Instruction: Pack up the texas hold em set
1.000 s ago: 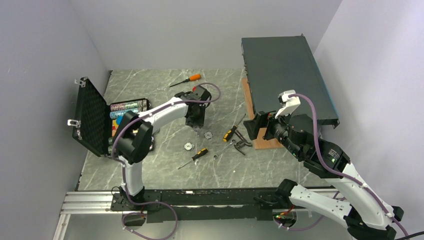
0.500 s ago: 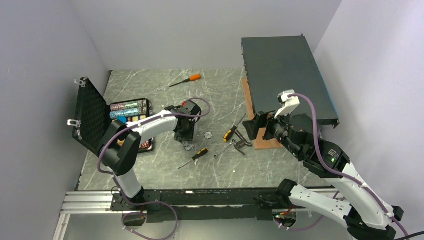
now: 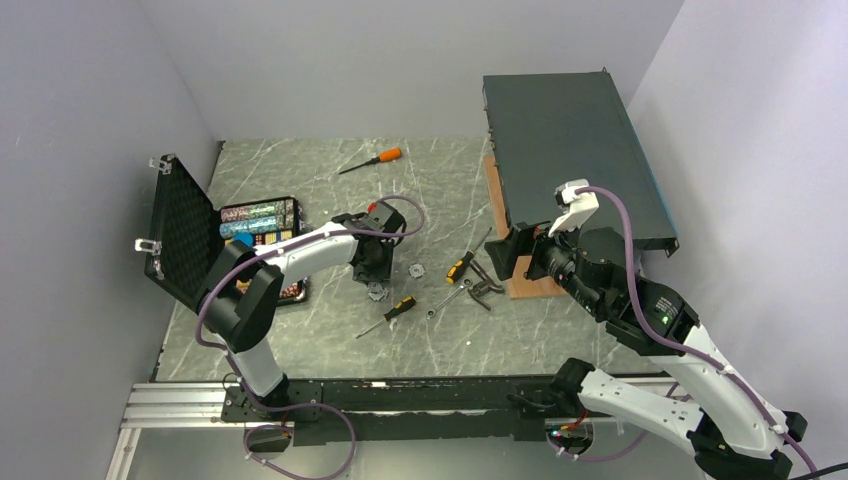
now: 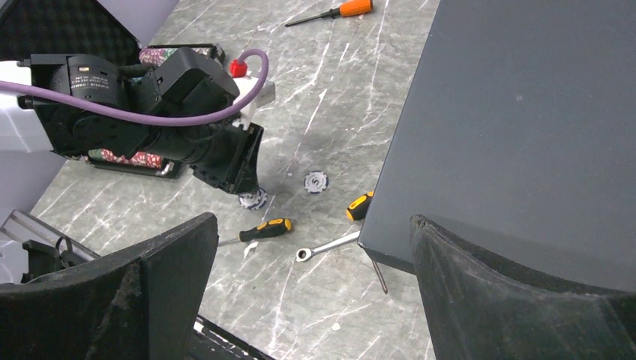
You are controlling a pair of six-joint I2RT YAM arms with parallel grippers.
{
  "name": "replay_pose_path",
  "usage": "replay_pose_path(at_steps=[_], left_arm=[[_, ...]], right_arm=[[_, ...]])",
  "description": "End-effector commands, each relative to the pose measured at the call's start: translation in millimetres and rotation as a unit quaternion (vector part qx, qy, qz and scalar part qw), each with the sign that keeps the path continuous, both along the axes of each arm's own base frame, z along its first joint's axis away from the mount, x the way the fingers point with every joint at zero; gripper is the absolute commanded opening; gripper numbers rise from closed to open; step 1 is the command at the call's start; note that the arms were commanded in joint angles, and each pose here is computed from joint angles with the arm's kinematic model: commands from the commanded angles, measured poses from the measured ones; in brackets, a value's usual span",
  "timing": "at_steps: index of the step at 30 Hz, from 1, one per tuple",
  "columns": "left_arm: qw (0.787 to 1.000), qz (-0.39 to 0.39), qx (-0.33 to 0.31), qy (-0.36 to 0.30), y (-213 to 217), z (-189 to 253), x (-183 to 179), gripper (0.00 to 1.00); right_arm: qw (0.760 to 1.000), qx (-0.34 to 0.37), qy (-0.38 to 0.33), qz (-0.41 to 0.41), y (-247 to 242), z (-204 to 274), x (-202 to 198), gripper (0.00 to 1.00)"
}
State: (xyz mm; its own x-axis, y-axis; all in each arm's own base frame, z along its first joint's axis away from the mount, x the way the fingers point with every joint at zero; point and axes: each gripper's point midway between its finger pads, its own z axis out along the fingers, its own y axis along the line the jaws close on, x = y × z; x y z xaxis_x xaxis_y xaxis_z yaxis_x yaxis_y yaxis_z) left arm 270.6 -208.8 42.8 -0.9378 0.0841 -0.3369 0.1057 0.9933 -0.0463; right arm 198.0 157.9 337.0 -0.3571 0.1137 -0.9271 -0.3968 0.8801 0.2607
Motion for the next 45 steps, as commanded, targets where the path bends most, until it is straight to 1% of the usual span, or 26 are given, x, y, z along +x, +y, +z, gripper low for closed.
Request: replay_pose_path(at_steps=[1,12,17,21,24,26,28,30,35,38,41,42,45], left_arm=[[1.000,0.003,-0.017,-0.004,-9,2,1,0.38],[1.000,0.002,-0.009,0.003,-7,-6,-6,0.42],[1.000,0.000,-0.009,0.000,-6,-2,-6,0.50],[1.000,0.001,-0.001,-0.011,-2,6,-4,0.63],[1.000,0.005,0.005,-0.029,1,18,2,0.64],[0.999,-0.001,-0.012,-0.042,-7,26,8,0.64],[0.998,-0.016,-0.043,-0.050,-23,32,15,0.63],[0.996,-0.027,-0.070,-0.051,-41,36,23,0.65],[0.996,-0.041,-0.073,-0.045,-74,29,39,0.71],[0.996,-0.038,-0.067,-0.042,-88,23,46,0.70],[0.997,-0.028,-0.066,-0.042,-97,16,52,0.61],[0.997,-0.026,-0.066,-0.043,-100,14,53,0.59],[0.997,-0.023,-0.058,-0.040,-104,7,55,0.59]], right_arm=[[1.000,0.014,-0.004,0.003,4,3,1,1.00],[1.000,0.015,-0.007,0.000,1,4,0,1.00],[1.000,0.016,-0.007,0.000,1,4,-1,1.00],[1.000,0.015,-0.006,0.002,1,4,0,1.00],[1.000,0.014,-0.008,-0.002,-1,5,-1,1.00],[1.000,0.015,-0.010,-0.002,-2,6,-1,1.00],[1.000,0.015,-0.011,-0.003,-2,7,-1,1.00],[1.000,0.015,-0.010,-0.002,-2,8,-1,1.00],[1.000,0.015,-0.009,-0.002,-3,8,-2,1.00],[1.000,0.013,-0.011,-0.007,-7,10,-3,1.00],[1.000,0.012,-0.013,-0.011,-10,11,-4,1.00],[1.000,0.012,-0.013,-0.012,-10,11,-4,1.00],[1.000,0.011,-0.014,-0.012,-12,11,-5,1.00]])
